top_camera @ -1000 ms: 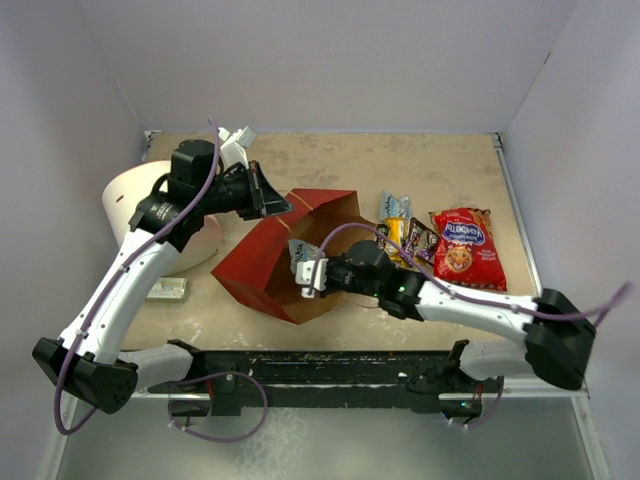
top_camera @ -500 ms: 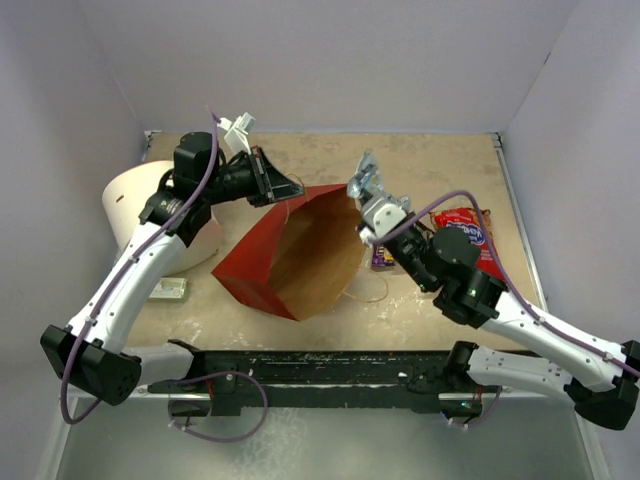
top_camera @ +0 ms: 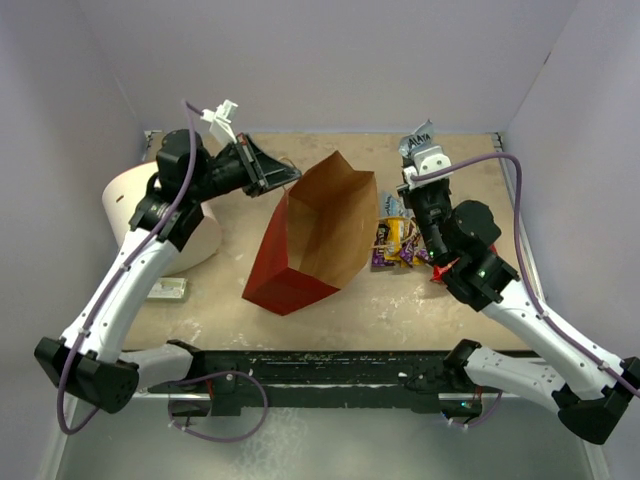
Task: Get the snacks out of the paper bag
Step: Place the snack at the center of the board.
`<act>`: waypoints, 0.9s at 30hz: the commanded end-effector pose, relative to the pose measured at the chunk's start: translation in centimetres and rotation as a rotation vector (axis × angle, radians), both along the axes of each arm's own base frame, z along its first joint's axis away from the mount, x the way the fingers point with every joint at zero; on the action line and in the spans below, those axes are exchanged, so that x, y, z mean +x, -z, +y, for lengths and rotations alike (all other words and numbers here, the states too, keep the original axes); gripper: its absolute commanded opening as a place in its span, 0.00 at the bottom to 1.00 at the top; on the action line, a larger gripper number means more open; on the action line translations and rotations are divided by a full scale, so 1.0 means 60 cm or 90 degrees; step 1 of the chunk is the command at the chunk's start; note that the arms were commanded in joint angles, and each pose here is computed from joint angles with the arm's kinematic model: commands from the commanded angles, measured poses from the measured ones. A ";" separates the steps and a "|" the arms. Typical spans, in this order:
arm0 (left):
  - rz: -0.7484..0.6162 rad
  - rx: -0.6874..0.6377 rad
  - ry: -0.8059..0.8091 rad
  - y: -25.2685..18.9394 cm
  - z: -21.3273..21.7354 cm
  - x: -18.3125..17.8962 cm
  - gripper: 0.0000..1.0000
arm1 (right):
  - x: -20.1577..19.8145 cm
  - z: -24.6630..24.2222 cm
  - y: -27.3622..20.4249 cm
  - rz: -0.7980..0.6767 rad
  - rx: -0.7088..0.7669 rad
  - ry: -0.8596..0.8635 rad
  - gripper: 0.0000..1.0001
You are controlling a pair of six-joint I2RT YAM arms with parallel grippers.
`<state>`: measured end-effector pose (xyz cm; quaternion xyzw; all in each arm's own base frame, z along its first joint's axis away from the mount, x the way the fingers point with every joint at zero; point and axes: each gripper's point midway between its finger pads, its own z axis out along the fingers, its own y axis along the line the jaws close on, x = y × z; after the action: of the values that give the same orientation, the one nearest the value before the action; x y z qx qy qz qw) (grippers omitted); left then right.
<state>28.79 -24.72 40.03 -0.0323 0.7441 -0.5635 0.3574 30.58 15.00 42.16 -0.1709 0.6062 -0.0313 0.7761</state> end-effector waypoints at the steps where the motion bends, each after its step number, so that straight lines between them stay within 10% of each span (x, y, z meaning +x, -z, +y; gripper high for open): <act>1: 0.075 0.033 -0.094 0.058 0.053 -0.015 0.00 | -0.012 -0.022 -0.052 -0.040 0.058 0.015 0.00; 9: 0.176 0.168 -0.173 0.164 0.114 -0.038 0.02 | 0.035 -0.027 -0.003 0.029 0.047 0.050 0.00; 19: 0.154 0.249 -0.227 0.138 0.155 -0.042 0.46 | 0.211 -0.053 0.219 0.351 0.172 0.164 0.00; 27: 0.125 0.308 -0.287 0.113 0.202 -0.063 0.72 | 0.301 -0.064 0.373 0.544 0.102 0.274 0.00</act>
<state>25.78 -14.72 31.85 -0.1686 0.8640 -0.3103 0.3588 48.71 11.40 21.13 -0.0078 0.8688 -0.0644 0.4908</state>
